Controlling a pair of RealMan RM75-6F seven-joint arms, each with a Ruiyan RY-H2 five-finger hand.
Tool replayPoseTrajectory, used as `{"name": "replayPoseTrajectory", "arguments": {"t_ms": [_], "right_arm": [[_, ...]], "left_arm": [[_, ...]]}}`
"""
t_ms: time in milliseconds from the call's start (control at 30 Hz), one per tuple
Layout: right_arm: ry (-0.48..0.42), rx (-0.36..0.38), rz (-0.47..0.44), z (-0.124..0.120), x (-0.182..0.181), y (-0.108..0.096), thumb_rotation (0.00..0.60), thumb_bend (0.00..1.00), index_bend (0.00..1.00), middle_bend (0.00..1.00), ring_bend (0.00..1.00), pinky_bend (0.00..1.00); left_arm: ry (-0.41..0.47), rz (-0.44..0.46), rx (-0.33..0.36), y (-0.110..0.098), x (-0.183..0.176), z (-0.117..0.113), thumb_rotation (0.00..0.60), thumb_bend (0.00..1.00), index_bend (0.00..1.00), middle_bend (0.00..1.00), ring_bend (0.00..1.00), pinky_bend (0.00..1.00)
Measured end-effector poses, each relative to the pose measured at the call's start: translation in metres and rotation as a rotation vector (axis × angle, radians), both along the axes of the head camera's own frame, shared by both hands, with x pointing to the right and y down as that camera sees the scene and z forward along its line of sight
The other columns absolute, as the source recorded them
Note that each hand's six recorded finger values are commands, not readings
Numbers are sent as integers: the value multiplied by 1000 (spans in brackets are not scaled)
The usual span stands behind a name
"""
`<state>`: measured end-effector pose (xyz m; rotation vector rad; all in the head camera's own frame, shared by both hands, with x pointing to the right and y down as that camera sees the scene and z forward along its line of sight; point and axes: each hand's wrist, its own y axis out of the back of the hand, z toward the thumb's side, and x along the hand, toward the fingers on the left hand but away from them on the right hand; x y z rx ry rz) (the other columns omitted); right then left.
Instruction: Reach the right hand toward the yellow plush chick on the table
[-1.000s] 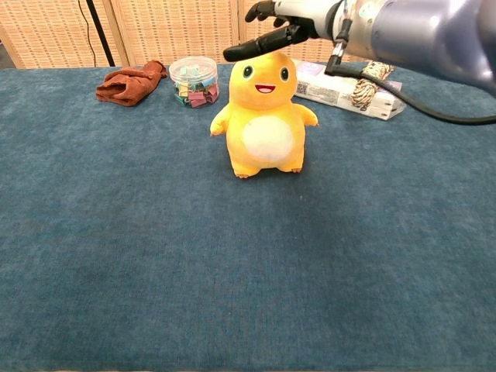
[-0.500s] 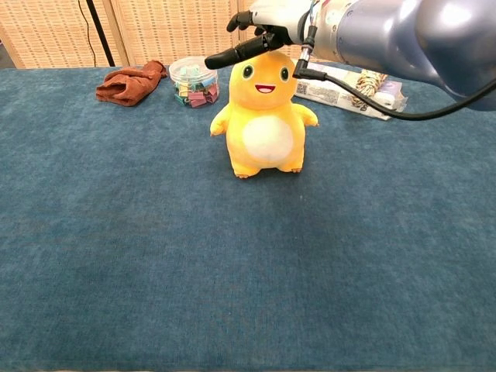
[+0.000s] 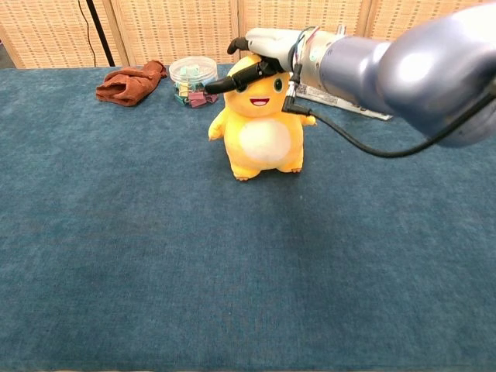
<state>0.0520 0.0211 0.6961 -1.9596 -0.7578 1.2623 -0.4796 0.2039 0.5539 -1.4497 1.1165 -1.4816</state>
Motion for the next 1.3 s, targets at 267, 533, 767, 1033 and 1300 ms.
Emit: {"name": "replayPoseTrajectory", "arguments": {"t_ms": [267, 533, 767, 1033, 1300], "right_arm": [[39, -10, -5, 18, 10, 13, 184, 0, 0, 0, 0, 0], [56, -6, -1, 23, 14, 11, 184, 0, 0, 0, 0, 0], [-4, 21, 26, 5, 10, 3, 180, 0, 0, 0, 0, 0], [-98, 70, 55, -40, 9, -11, 182, 0, 0, 0, 0, 0], [-80, 186, 73, -100, 51, -22, 181, 0, 0, 0, 0, 0]], "left_arm": [[5, 3, 2, 1, 0, -1, 600, 0, 0, 0, 0, 0], [7, 3, 1, 2, 0, -2, 600, 0, 0, 0, 0, 0], [12, 5, 2, 2, 0, -2, 600, 0, 0, 0, 0, 0], [18, 13, -2, 3, 0, -3, 600, 0, 0, 0, 0, 0], [25, 26, -7, 5, 1, -4, 600, 0, 0, 0, 0, 0]]}}
